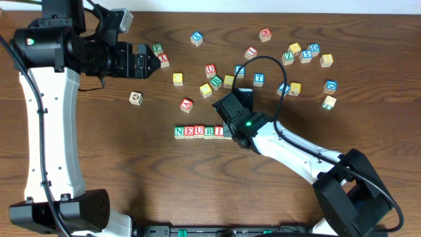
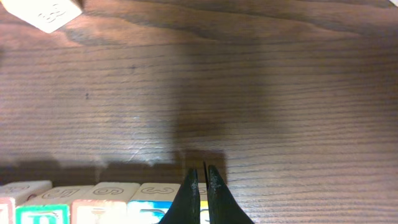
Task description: Spell out NEURIPS
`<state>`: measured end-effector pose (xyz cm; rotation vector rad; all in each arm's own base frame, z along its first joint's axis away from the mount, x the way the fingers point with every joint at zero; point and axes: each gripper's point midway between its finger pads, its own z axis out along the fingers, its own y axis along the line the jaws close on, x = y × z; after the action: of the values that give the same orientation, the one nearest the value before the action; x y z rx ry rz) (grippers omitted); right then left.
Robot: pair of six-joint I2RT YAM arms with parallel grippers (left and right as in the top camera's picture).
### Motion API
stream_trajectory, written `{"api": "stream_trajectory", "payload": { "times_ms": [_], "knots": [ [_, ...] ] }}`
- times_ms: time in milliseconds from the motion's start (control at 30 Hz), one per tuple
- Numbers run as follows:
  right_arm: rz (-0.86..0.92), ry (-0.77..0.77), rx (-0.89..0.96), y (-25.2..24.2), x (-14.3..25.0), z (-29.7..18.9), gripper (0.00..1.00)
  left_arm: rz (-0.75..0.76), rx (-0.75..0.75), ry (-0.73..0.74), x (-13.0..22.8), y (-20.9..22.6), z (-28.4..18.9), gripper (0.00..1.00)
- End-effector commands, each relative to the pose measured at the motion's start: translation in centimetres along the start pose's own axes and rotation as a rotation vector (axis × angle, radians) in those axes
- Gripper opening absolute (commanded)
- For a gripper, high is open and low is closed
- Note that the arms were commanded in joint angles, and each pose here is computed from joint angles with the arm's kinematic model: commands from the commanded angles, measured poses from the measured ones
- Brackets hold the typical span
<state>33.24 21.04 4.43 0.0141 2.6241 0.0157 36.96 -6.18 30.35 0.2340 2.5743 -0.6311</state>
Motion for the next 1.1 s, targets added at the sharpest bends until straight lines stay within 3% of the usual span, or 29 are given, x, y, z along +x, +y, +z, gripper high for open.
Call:
{"api": "stream_trajectory", "payload": {
  "times_ms": [0,500,1067],
  "knots": [
    [0.07,-0.04,0.047,-1.1,-0.8,-0.4,0.01,0.023,0.005,-0.021,-0.3,-0.4,-0.7,0.98],
    [0.16,0.017,0.153,-4.4,0.3,-0.4,0.01,0.022,0.005,-0.021,-0.3,-0.4,-0.7,0.98],
    [0.159,0.178,0.113,-3.9,3.5,-0.7,0.01,0.022,0.005,-0.021,-0.3,-0.4,-0.7,0.98]
  ]
}}
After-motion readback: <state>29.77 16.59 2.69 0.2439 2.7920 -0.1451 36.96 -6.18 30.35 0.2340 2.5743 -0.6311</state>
